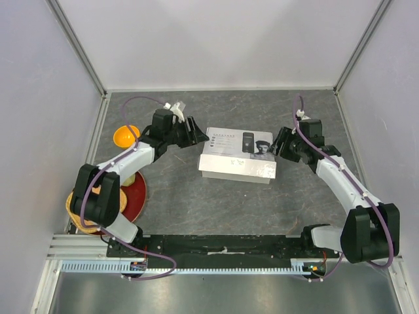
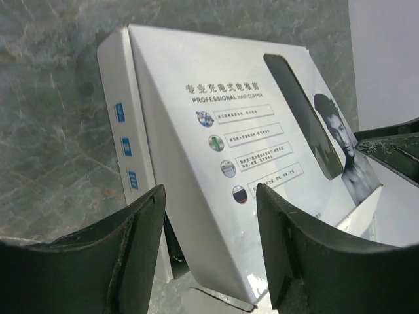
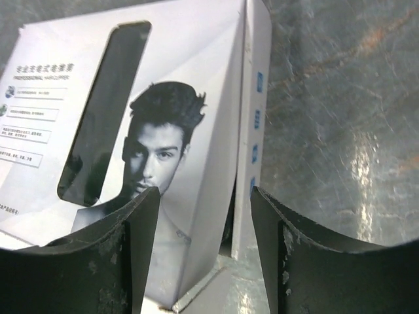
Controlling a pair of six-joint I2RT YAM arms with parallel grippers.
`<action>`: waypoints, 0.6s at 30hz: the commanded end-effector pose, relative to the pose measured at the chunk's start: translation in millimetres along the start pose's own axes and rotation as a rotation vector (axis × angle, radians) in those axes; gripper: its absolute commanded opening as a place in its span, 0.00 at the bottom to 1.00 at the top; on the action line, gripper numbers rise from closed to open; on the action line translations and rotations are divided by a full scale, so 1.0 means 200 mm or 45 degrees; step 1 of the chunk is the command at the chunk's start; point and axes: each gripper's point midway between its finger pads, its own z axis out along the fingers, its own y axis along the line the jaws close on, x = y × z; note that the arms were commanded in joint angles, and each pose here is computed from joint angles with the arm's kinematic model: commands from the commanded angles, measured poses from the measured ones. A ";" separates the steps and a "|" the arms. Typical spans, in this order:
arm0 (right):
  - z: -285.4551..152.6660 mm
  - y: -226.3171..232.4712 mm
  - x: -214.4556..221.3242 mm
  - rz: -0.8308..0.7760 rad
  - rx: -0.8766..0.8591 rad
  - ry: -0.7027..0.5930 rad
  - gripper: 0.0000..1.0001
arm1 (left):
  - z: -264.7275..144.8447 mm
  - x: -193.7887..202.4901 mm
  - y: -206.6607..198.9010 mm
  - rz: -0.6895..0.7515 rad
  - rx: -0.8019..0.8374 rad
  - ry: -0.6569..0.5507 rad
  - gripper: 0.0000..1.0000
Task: Sort the hair-cutting tools
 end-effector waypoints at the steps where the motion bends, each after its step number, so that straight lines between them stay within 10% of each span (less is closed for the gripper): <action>1: -0.07 -0.03 0.00 -0.014 0.052 -0.044 0.66 | -0.05 0.05 -0.08 -0.069 0.079 0.012 0.64; 18: -0.24 -0.04 0.20 0.054 -0.005 -0.045 0.86 | -0.27 0.39 -0.11 -0.085 0.110 0.162 0.64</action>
